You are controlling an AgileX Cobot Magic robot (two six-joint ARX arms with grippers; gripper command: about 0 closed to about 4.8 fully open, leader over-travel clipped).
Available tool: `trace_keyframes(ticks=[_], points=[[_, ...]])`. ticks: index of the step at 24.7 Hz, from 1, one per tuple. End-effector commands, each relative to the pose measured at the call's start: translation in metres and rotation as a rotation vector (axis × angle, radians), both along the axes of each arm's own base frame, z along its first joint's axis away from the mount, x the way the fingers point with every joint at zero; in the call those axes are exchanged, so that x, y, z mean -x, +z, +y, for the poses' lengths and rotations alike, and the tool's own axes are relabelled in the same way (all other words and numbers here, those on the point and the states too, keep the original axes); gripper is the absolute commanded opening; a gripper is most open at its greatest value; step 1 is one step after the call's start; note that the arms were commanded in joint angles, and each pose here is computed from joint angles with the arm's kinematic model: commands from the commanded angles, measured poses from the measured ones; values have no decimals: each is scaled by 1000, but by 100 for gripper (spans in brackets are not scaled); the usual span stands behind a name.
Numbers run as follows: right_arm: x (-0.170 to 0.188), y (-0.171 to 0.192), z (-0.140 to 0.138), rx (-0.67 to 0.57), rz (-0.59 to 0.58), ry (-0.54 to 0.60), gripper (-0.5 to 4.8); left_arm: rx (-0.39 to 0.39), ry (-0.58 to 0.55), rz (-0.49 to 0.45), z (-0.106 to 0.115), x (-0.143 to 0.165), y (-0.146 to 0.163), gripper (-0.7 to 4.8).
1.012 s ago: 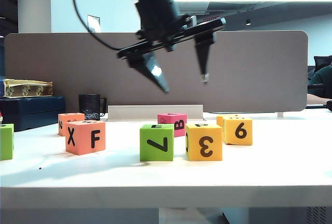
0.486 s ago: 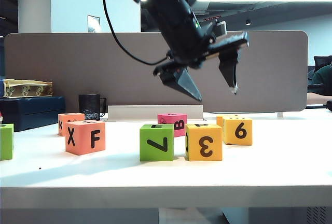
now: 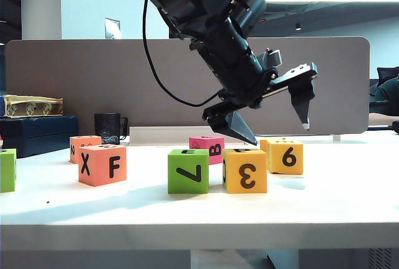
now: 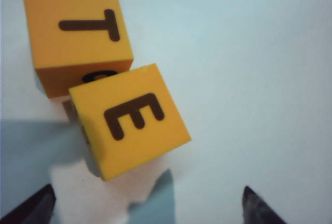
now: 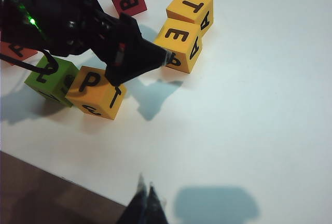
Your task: Select the appropriate blocks from the scattered letter blocks on the table and arrange them in a row to spell out "DEEP".
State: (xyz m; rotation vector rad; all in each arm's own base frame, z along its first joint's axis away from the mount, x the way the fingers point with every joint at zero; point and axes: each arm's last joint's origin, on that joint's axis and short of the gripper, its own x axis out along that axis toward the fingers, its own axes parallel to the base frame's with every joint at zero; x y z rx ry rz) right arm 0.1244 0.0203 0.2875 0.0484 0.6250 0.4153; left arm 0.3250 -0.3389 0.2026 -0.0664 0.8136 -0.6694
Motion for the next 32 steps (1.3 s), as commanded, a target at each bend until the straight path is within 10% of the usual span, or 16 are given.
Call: trace_keyframes(ticks=[1,11,32], points=[[0,3,0,1,-18,2,-1,8,16,-34,-6,0,-3,479],[0,3,0,-1,-16,4,-1,7,56,-84,-16,-7,-25,479],[0,3,0,0,-17,4,-1,43,2,-60,-20,-8,-24,240]])
